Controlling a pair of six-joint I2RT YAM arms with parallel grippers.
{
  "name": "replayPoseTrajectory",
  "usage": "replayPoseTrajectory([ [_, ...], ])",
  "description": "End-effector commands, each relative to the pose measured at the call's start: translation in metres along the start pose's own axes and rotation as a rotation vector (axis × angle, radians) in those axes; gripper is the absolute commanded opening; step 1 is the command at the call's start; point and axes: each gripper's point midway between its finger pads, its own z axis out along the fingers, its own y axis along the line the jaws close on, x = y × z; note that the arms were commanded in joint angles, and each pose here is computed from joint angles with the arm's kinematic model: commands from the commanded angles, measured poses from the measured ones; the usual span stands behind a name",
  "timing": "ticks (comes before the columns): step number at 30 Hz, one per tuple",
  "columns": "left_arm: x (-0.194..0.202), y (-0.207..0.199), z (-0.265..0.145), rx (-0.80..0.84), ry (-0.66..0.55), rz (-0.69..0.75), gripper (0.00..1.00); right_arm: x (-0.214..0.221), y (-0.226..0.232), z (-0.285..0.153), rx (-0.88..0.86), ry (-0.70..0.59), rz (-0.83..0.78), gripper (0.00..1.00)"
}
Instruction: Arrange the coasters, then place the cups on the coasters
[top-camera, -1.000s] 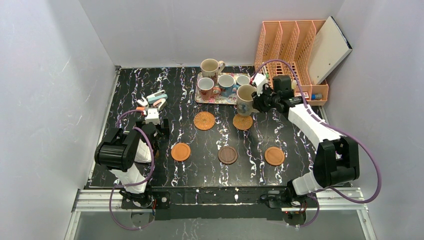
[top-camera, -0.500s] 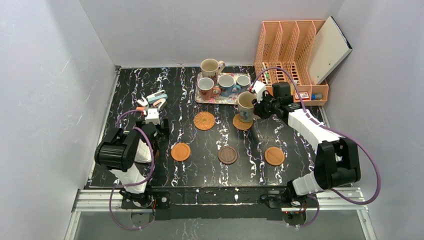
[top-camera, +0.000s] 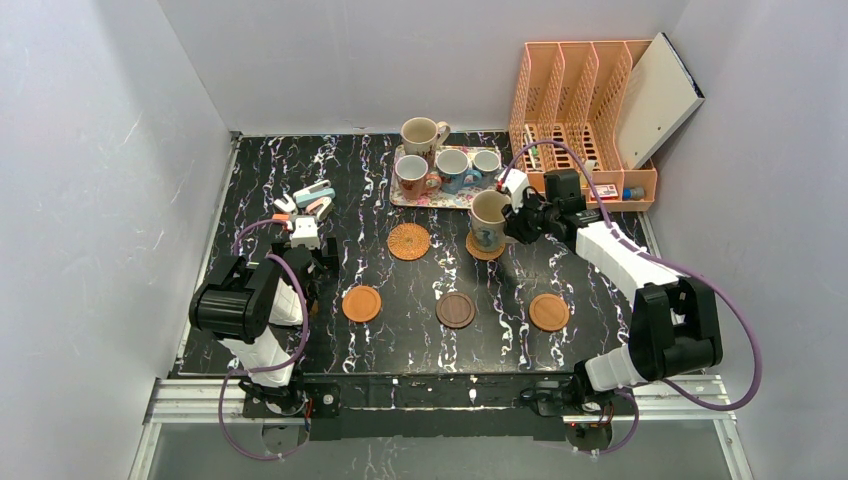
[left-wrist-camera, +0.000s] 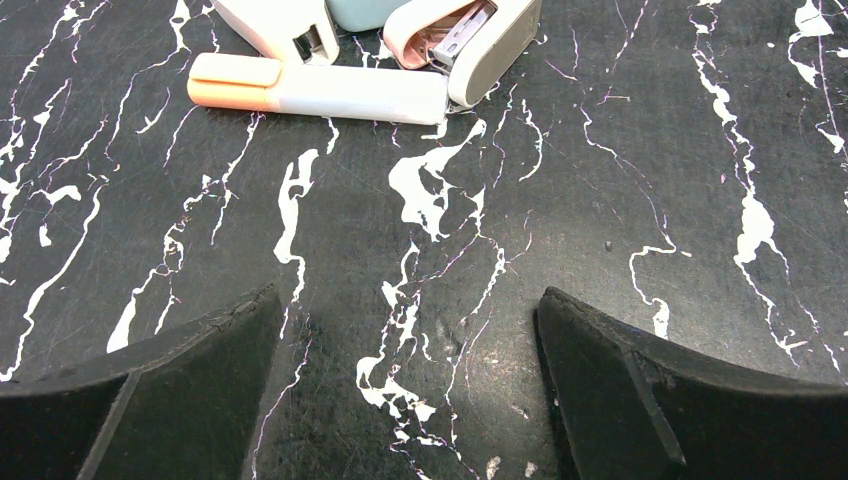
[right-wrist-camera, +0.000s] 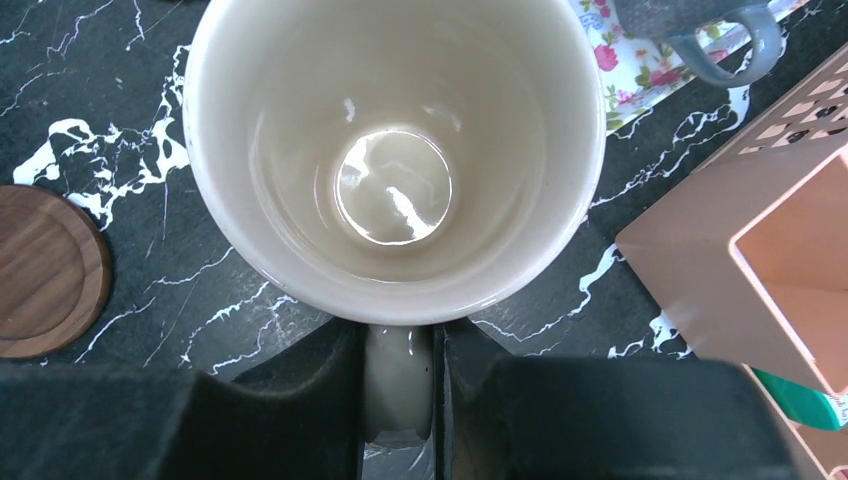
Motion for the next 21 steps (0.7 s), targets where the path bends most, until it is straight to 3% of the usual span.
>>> replayPoseTrajectory([
  [1, -0.01, 0.006, 0.004, -0.034, -0.029, -0.017, 0.98, -0.051, -0.01, -0.014, 0.032, -0.17, -0.098, 0.01],
  [21, -0.01, 0.006, 0.004, -0.035, -0.029, -0.016, 0.98, -0.04, -0.006, -0.007, -0.006, -0.138, -0.089, 0.01],
])
